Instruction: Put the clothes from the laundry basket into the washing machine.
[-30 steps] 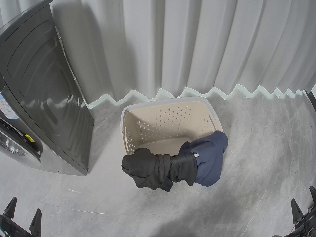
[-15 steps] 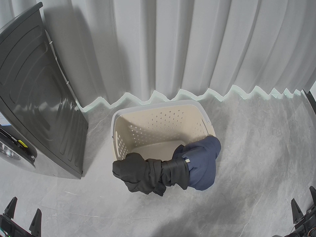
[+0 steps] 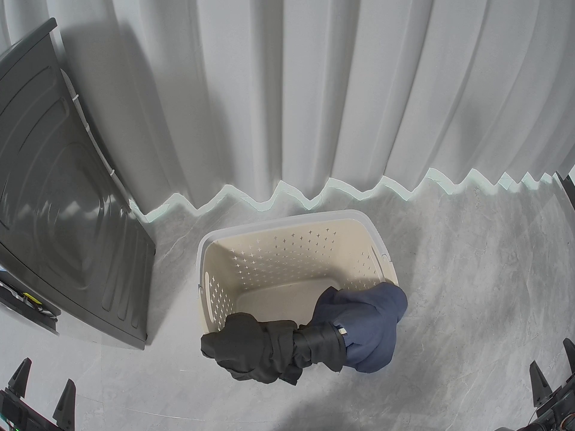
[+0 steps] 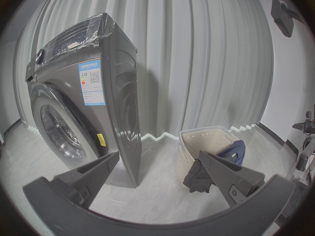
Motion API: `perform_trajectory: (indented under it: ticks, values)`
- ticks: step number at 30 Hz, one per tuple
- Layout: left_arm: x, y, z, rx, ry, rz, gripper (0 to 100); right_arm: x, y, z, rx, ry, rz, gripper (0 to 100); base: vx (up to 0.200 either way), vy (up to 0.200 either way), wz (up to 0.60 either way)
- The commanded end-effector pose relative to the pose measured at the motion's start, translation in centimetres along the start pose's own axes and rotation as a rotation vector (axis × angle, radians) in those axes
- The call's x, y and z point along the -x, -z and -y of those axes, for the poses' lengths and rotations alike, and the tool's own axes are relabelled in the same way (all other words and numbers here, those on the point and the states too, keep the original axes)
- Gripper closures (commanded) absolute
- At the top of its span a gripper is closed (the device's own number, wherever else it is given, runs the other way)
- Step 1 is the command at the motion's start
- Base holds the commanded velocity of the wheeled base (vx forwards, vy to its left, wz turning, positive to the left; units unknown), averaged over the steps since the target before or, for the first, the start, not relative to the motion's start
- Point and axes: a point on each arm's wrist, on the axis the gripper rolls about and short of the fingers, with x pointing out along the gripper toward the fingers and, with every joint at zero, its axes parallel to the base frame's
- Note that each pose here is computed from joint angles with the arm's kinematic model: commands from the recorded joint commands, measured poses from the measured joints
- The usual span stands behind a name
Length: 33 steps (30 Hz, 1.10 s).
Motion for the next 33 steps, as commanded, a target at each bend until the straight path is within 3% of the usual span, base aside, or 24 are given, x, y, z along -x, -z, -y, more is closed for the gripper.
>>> perform_trajectory:
  ticks: [1,5,17,26,33]
  values:
    - [-0.01,0.48,-0.02,0.0,0.0,-0.001,0,-0.02,0.49,0.0,0.0,-0.002,-0.004,0,0.2,0.0,0.0]
    - [0.0,0.44,-0.02,0.0,0.0,0.0,0,-0.02,0.49,0.0,0.0,-0.001,-0.004,0,0.2,0.0,0.0]
    - [-0.01,0.48,-0.02,0.0,-0.001,-0.001,0,-0.02,0.47,0.0,0.0,-0.001,-0.002,0,0.0,0.0,0.0]
    - [-0.01,0.48,-0.02,0.0,0.0,-0.001,0,-0.02,0.49,0.0,0.0,-0.001,-0.004,0,0.2,0.0,0.0]
    - [-0.01,0.48,-0.02,0.0,0.0,-0.001,0,-0.02,0.49,0.0,0.002,-0.001,-0.004,0,0.029,0.0,0.0]
